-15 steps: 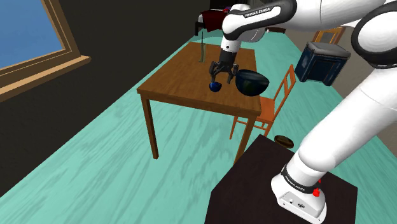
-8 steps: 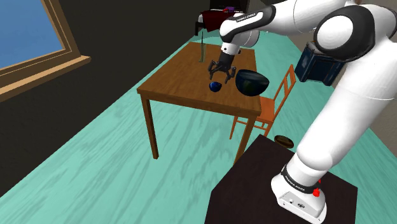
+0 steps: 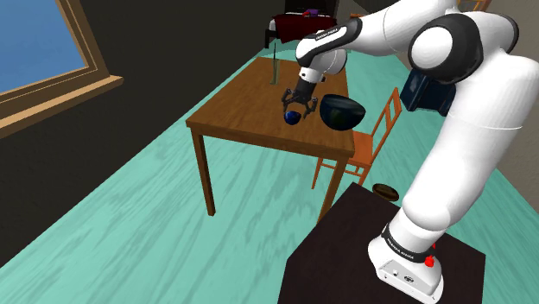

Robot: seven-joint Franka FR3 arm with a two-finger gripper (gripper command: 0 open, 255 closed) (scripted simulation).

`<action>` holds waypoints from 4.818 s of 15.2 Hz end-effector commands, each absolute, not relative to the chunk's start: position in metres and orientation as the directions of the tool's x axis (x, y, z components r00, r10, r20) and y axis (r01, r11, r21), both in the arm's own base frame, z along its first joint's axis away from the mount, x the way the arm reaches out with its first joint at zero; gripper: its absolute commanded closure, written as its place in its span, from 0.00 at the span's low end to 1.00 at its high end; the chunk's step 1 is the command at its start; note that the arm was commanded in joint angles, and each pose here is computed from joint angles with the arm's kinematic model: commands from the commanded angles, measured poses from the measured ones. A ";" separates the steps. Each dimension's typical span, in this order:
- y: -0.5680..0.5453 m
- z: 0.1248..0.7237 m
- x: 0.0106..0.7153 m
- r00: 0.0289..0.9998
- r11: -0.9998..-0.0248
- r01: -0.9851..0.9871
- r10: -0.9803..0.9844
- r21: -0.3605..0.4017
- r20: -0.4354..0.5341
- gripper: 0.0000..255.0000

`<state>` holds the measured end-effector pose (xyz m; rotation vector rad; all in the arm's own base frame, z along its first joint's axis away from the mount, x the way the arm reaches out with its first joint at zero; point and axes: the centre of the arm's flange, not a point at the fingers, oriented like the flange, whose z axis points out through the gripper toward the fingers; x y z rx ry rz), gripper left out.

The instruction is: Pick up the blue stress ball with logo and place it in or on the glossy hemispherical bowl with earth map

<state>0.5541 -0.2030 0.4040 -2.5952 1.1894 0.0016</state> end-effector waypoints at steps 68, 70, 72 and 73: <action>-0.260 0.618 0.486 0.659 -0.619 -0.742 -0.742 -0.257 -0.118 1.00; -0.277 0.620 0.466 0.659 -0.619 -0.742 -0.742 -0.257 -0.118 1.00; -0.294 0.621 0.446 0.659 -0.619 -0.742 -0.742 -0.257 -0.118 1.00; -0.303 0.622 0.436 0.659 -0.619 -0.742 -0.742 -0.257 -0.118 1.00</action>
